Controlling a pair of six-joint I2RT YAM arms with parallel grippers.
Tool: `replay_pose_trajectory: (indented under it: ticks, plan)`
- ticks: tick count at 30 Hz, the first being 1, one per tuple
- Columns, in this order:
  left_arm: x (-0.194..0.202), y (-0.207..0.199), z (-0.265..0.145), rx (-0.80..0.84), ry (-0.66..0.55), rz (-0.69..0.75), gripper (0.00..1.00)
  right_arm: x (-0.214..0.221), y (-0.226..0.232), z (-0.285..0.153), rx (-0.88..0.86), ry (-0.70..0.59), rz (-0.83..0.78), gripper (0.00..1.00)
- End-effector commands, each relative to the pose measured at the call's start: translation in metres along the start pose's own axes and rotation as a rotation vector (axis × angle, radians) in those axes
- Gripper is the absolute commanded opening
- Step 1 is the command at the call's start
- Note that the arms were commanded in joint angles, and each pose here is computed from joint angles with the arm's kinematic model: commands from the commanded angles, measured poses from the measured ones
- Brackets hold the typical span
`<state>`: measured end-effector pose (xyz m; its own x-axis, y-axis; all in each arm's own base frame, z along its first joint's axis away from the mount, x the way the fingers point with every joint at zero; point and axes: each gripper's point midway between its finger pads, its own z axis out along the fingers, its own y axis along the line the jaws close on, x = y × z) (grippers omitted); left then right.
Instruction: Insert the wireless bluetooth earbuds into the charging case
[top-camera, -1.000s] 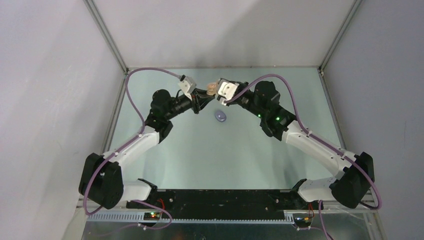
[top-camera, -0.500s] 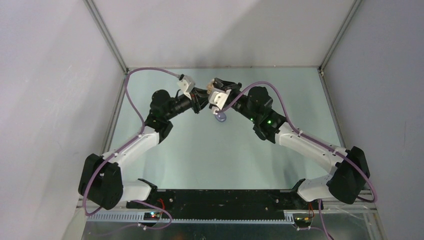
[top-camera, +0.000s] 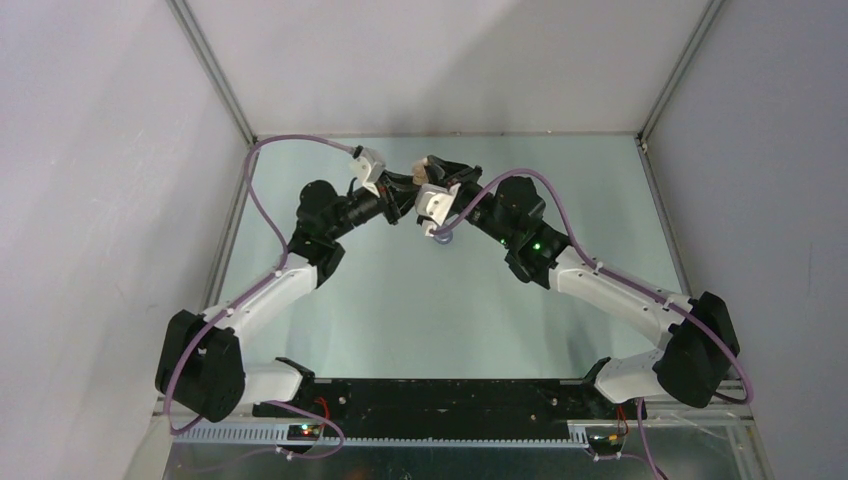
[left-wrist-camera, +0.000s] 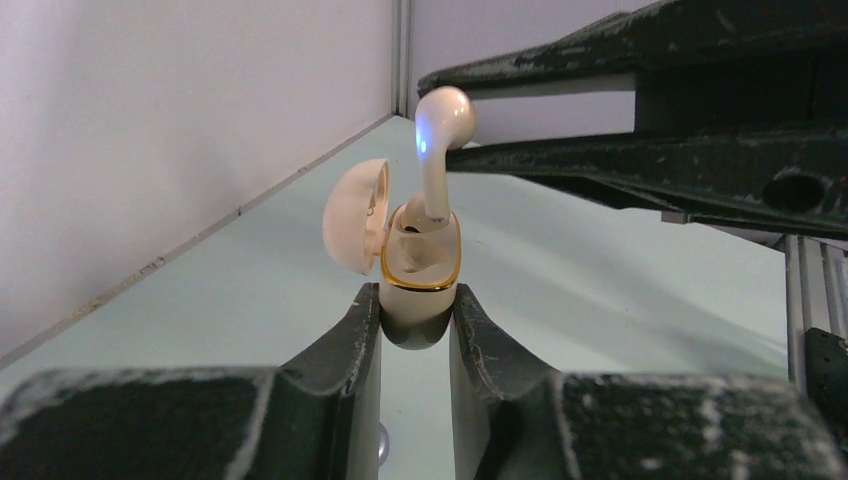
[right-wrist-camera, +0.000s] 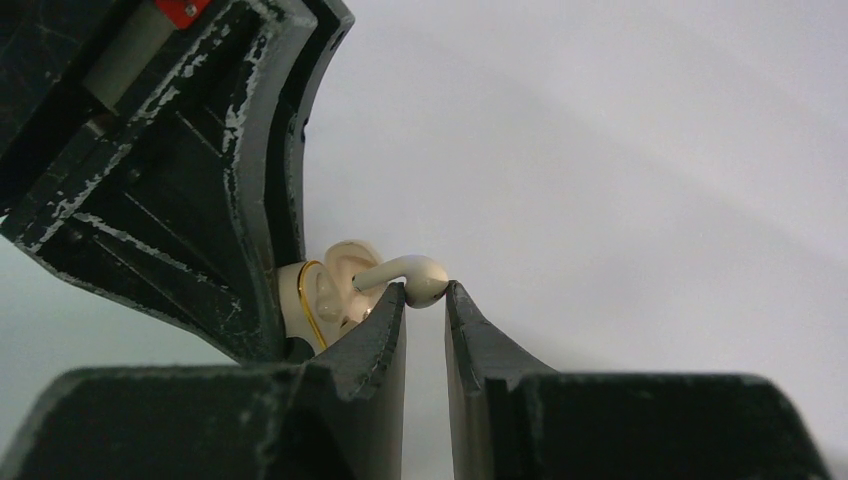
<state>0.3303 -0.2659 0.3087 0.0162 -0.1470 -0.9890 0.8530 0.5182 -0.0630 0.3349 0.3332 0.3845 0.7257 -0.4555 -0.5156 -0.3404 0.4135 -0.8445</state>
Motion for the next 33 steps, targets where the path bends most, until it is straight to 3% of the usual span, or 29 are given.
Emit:
replay_pose_trajectory:
  ticks: [1,28,33]
  plan:
    - [-0.042,-0.012,0.0,0.033,-0.112,0.064,0.0,-0.011,-0.006,0.003,0.029,-0.053,-0.019,0.0]
    - [-0.059,-0.007,-0.003,0.003,-0.166,0.063,0.0,-0.005,0.022,0.003,-0.122,-0.064,-0.192,0.0]
    - [-0.058,-0.006,-0.003,-0.003,-0.165,0.06,0.0,-0.004,0.022,0.002,-0.127,-0.061,-0.243,0.06]
